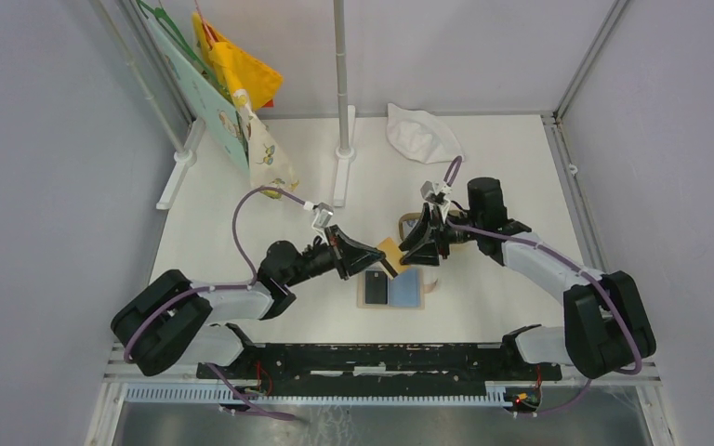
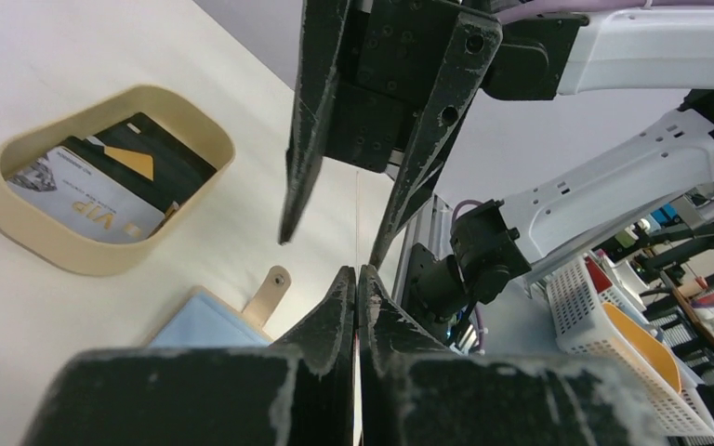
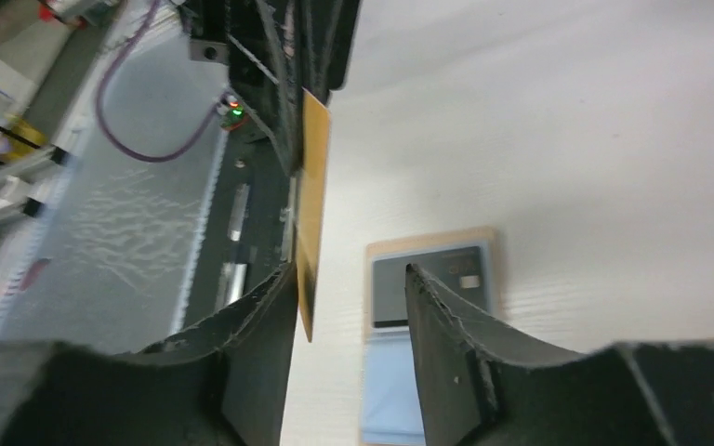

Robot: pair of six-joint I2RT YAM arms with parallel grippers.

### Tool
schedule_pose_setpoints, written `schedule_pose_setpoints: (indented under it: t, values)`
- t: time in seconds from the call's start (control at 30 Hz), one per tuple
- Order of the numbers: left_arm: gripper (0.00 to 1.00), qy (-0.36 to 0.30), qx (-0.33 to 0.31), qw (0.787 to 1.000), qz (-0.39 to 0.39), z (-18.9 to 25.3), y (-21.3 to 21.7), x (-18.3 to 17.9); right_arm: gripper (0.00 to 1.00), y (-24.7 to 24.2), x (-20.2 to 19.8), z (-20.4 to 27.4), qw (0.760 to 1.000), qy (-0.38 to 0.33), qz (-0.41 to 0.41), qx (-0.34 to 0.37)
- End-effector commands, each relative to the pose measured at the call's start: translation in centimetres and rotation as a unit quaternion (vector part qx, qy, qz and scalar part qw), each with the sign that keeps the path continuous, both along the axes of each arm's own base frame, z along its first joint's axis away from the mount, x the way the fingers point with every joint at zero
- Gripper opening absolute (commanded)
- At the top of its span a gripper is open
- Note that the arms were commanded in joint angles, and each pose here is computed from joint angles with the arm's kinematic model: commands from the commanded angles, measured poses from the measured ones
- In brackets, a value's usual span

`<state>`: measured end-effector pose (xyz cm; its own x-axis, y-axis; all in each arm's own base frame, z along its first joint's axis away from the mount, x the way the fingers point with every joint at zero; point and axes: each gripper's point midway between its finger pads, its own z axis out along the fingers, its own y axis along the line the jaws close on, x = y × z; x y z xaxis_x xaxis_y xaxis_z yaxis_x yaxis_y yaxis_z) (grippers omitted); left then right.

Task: Put the credit cards into the card holder
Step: Insert the credit card into the card holder.

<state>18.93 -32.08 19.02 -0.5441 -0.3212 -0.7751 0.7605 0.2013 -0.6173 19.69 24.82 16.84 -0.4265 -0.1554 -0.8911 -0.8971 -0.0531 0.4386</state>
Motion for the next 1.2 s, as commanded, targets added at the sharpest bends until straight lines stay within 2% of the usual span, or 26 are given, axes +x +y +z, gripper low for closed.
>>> schedule_pose_setpoints:
  t: [0.0, 0.07, 0.17, 0.3, 0.37, 0.43, 0.57, 0.6, 0.73, 0.97, 1.17]
  values:
    - [0.02, -0.016, -0.005, 1.0, 0.019, 1.6, 1.2, 0.5, 0.56, -0.7, 2.4, 0.0, 0.99, -0.123, -0.006, -0.064]
    - [0.02, 0.019, 0.047, 0.998, 0.023, -0.9, 1.7, 0.5, 0.61, -1.5, 3.5, 0.2, 0.977, -0.186, -0.017, -0.103]
    - [0.02, 0.067, 0.128, 0.989, 0.032, -3.6, 2.3, 0.8, 0.71, -2.6, 3.4, 0.0, 0.953, -0.276, -0.015, -0.121]
    - [0.02, 0.093, 0.184, 0.977, 0.049, -4.8, 3.3, 1.0, 0.83, -4.3, 0.4, -2.9, 0.888, -0.435, 0.066, -0.133]
    - [0.02, 0.093, 0.187, 0.977, 0.048, -4.7, 3.3, 0.9, 0.86, -5.3, -0.7, -5.0, 0.862, -0.474, 0.1, -0.153]
    - [0.02, 0.097, 0.19, 0.976, 0.045, -4.9, 3.3, 0.9, 0.82, -6.0, -1.0, -6.9, 0.853, -0.477, 0.114, -0.181]
    - [0.02, 0.107, 0.196, 0.974, 0.037, -5.5, 3.0, 0.9, 0.58, -6.5, -2.2, -9.8, 0.838, -0.478, 0.169, -0.201]
    - [0.02, 0.108, 0.198, 0.974, 0.034, -5.6, 2.9, 0.8, 0.56, -6.6, -2.2, -10.4, 0.834, -0.477, 0.177, -0.214]
    - [0.02, 0.112, 0.196, 0.973, 0.037, -6.0, 3.1, 0.7, 0.56, -7.3, -1.5, -12.0, 0.808, -0.493, 0.189, -0.262]
    - [0.02, 0.115, 0.194, 0.974, 0.028, -6.3, 3.1, 0.3, 0.52, -8.3, 0.0, -12.3, 0.779, -0.521, 0.172, -0.304]
    - [0.02, 0.12, 0.191, 0.974, 0.02, -6.5, 2.9, 0.1, 0.38, -8.2, -0.1, -12.5, 0.778, -0.521, 0.176, -0.303]
